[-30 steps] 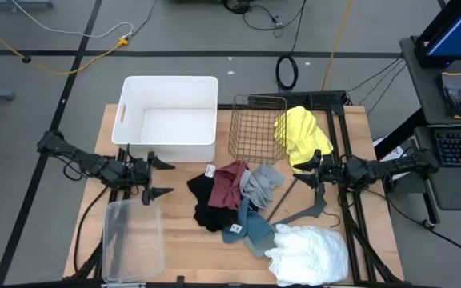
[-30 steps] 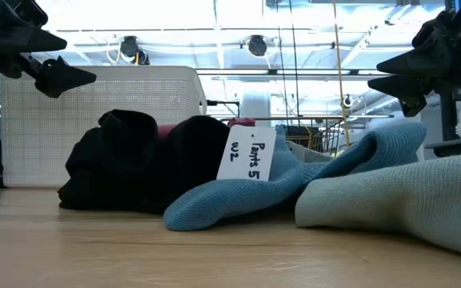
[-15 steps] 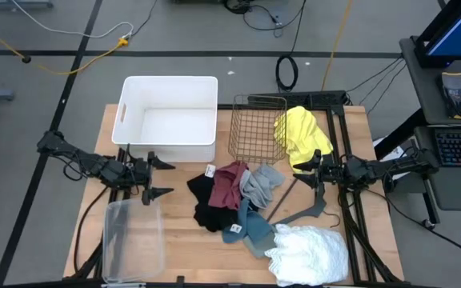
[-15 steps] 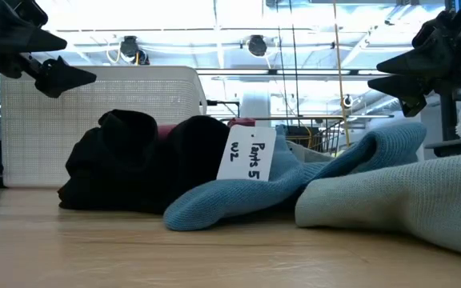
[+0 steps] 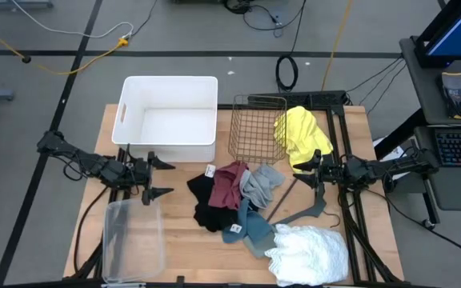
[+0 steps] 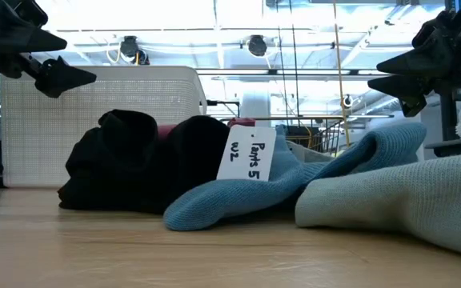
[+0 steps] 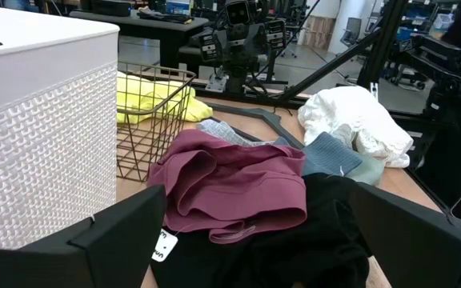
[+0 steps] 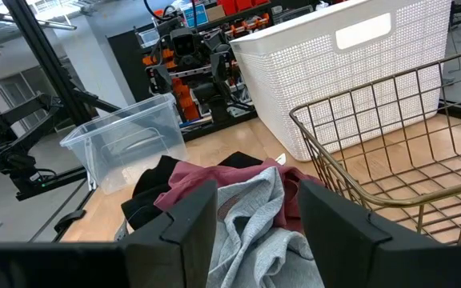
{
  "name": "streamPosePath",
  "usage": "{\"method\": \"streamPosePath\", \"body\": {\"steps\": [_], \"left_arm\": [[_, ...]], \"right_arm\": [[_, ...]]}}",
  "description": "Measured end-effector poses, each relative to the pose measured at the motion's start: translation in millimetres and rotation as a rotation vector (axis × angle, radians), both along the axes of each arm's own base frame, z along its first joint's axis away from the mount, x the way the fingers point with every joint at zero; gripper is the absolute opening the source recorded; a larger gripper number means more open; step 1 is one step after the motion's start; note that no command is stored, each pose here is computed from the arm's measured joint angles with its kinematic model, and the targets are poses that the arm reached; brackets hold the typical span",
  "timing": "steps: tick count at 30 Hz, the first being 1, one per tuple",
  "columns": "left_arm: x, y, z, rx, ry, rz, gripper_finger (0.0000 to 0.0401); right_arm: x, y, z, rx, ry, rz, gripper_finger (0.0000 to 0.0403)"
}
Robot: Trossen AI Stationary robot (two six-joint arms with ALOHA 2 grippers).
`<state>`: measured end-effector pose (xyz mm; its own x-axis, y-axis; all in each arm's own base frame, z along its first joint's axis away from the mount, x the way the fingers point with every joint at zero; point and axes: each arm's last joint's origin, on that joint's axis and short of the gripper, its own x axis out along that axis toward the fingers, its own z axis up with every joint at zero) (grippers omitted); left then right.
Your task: Pick & Place Cloths
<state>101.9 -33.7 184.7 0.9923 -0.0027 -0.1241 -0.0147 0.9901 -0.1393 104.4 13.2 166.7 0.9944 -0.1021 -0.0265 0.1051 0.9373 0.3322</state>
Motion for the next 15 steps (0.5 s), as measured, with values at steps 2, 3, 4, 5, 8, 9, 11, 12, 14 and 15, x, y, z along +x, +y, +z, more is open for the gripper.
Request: {"method": "streamPosePath", "body": {"steps": [2, 3, 4, 5, 8, 9, 11, 12, 14, 15], "left_arm": [[0.0, 0.0, 0.0, 0.0, 0.0, 0.0, 0.0397], [0.0, 0.0, 0.0, 0.0, 0.0, 0.0, 0.0397], [0.0, 0.0, 0.0, 0.0, 0.0, 0.0, 0.0397], [0.0, 0.0, 0.0, 0.0, 0.0, 0.0, 0.0397], [0.0, 0.0, 0.1, 0.0, 0.0, 0.0, 0.0397], [0.0, 0.0, 0.1, 0.0, 0.0, 0.0, 0.0397], [0.0, 0.0, 0.0, 0.0, 0.0, 0.0, 0.0397], [0.0, 0.0, 0.1, 0.0, 0.0, 0.0, 0.0397], [0.0, 0.0, 0.0, 0.0, 0.0, 0.0, 0.0397], [0.0, 0.0, 0.1, 0.0, 0.0, 0.0, 0.0397]], "right_arm": [[0.0, 0.0, 0.0, 0.0, 0.0, 0.0, 0.0167], [0.0, 0.0, -0.1, 0.0, 0.0, 0.0, 0.0167], [0.0, 0.0, 0.0, 0.0, 0.0, 0.0, 0.0167], [0.0, 0.0, 0.0, 0.0, 0.0, 0.0, 0.0167], [0.0, 0.0, -0.1, 0.0, 0.0, 0.0, 0.0167], [0.0, 0.0, -0.1, 0.0, 0.0, 0.0, 0.0167], [0.0, 0.0, 0.0, 0.0, 0.0, 0.0, 0.0167], [0.0, 0.0, -0.2, 0.0, 0.001, 0.0, 0.0167], [0.0, 0.0, 0.0, 0.0, -0.001, 0.0, 0.0167], [0.0, 0.0, 0.4, 0.001, -0.005, 0.0, 0.0167]]}}
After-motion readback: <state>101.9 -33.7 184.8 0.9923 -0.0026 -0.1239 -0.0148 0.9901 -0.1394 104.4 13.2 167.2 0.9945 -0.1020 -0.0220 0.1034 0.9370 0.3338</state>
